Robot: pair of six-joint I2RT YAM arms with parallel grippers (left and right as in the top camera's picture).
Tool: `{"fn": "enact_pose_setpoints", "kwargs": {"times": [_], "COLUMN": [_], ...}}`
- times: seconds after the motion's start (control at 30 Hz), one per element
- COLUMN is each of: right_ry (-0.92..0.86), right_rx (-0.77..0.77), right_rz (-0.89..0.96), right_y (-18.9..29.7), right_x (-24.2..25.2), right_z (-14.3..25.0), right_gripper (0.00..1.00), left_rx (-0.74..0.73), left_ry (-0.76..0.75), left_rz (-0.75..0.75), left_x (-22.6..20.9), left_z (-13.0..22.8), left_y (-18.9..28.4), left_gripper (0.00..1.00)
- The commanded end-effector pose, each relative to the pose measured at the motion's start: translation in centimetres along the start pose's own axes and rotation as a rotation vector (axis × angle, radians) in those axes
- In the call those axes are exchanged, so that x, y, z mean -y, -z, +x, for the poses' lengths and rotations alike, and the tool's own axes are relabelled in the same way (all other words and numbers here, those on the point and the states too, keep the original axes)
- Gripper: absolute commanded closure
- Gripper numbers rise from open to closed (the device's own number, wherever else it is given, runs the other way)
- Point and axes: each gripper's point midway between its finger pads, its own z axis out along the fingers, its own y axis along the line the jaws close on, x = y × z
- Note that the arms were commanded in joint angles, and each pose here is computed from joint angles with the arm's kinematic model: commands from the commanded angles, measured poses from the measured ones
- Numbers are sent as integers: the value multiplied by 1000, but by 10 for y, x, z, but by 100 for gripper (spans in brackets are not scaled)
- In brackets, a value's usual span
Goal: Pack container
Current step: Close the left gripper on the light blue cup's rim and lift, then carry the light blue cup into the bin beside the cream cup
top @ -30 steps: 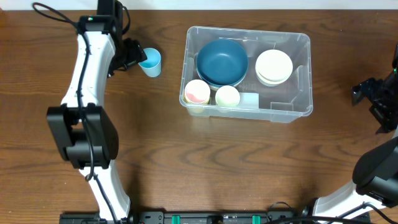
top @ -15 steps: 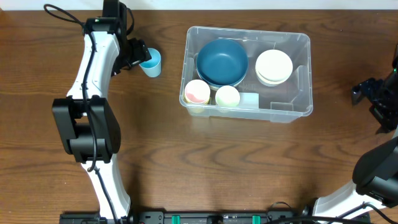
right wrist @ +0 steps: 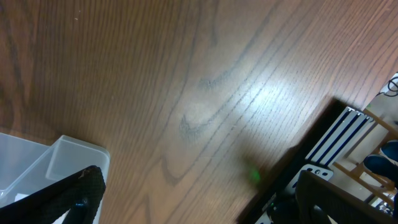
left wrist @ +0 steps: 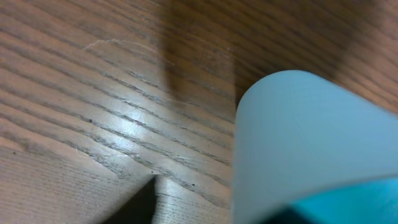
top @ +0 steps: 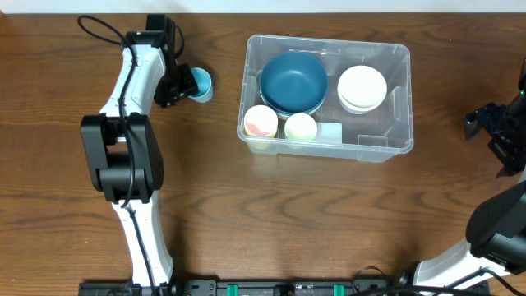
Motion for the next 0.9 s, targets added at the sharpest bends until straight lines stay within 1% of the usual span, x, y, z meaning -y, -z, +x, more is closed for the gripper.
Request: {"fn": "enact_pose_setpoints", "kwargs": {"times": [0.0, 0.03, 0.1, 0.13, 0.23, 0.33, 0.43, 0.53, 0.63, 0.7, 0.77, 0.8, 0.87], "right_ry": [-9, -8, -9, -9, -9, -9, -9, -9, -9, -9, -9, -9, -9], "right_rx": [10, 10, 10, 10, 10, 10, 10, 10, 10, 10, 10, 10, 10], "right_rz": [6, 6, 6, 6, 6, 6, 6, 6, 6, 6, 6, 6, 6], "right_y": [1, 1, 1, 1, 1, 1, 1, 1, 1, 1, 1, 1, 1], "right_x": [1, 1, 1, 1, 1, 1, 1, 1, 1, 1, 1, 1, 1], "right_z": [0, 0, 0, 0, 0, 0, 0, 0, 0, 0, 0, 0, 0], "right_gripper": [1, 1, 1, 1, 1, 1, 1, 1, 1, 1, 1, 1, 1], "left_rx": [-12, -12, -12, -11, -1, 34, 99, 173, 221, 260, 309, 330, 349], "left_ry": [-9, -9, -9, -10, -10, -16, -24, -38, -87, -172, -274, -348, -476], "left_rz": [1, 1, 1, 1, 6, 22, 51, 124, 281, 390, 423, 442, 458], "left_x": [-1, -1, -1, -1, 0, 3, 7, 17, 44, 68, 87, 100, 124], "left_z": [3, 3, 3, 2, 1, -1, -5, 0, 21, 45, 68, 83, 113], "left_y": [-2, -2, -2, -2, 4, 24, 59, 110, 168, 210, 237, 249, 261], "left_gripper": [71, 74, 89, 94, 94, 94, 94, 94, 94, 94, 94, 94, 94]}}
